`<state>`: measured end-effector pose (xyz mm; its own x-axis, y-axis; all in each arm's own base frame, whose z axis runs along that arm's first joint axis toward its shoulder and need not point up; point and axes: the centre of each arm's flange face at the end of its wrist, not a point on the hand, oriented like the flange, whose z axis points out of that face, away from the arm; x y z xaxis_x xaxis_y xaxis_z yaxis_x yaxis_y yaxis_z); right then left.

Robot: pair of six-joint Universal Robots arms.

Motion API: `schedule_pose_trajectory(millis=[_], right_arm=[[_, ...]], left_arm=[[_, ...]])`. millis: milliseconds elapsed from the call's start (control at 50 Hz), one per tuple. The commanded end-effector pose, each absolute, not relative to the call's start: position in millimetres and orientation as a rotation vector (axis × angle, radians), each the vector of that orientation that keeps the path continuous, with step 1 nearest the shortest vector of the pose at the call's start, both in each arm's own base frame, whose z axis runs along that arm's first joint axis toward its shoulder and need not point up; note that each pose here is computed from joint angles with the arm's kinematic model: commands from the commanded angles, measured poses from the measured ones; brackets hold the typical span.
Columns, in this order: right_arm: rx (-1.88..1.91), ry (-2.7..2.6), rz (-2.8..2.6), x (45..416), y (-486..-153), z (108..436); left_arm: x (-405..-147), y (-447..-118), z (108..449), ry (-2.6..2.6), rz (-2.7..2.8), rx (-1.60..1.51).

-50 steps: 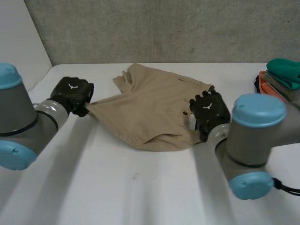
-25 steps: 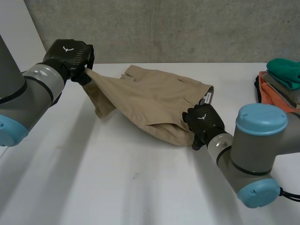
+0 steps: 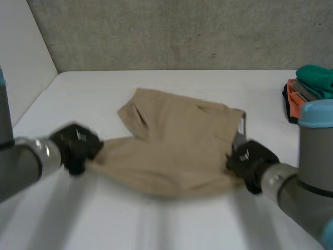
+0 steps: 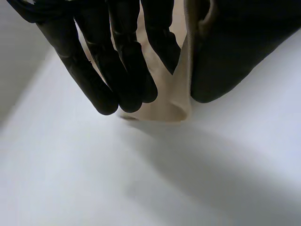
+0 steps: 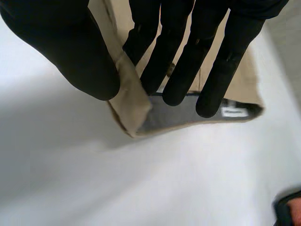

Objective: Fold the laundry.

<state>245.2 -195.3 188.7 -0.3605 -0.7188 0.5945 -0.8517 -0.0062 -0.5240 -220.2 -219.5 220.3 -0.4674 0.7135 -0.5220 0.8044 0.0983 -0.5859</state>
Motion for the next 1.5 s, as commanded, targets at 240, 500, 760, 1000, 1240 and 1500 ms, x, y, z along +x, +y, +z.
schedule_pose_trajectory(millis=[240, 500, 760, 1000, 1240, 1500], right_arm=[[1.599, -2.081, 1.384, 257.1, -233.9, 185.1], [0.596, -1.439, 2.585, 314.2, -322.8, 358.6], [0.395, -1.107, 2.898, 324.4, -316.2, 397.8], [0.529, -1.347, 2.827, 328.4, -307.7, 366.8], [0.555, -1.444, 2.796, 321.7, -268.8, 406.9], [0.625, -1.637, 2.678, 320.8, -264.1, 377.8]], left_arm=[[-250.1, -239.0, 221.8, 1.994, -1.382, 1.64], [-264.4, -330.9, 460.4, 1.274, -2.574, 0.53], [-241.2, -346.5, 440.9, 1.449, -2.546, 0.451], [-235.8, -327.5, 418.9, 1.467, -2.566, 0.523], [-218.4, -264.7, 504.6, 1.302, -2.755, 0.424], [-236.7, -324.1, 429.1, 1.597, -2.564, 0.55]])
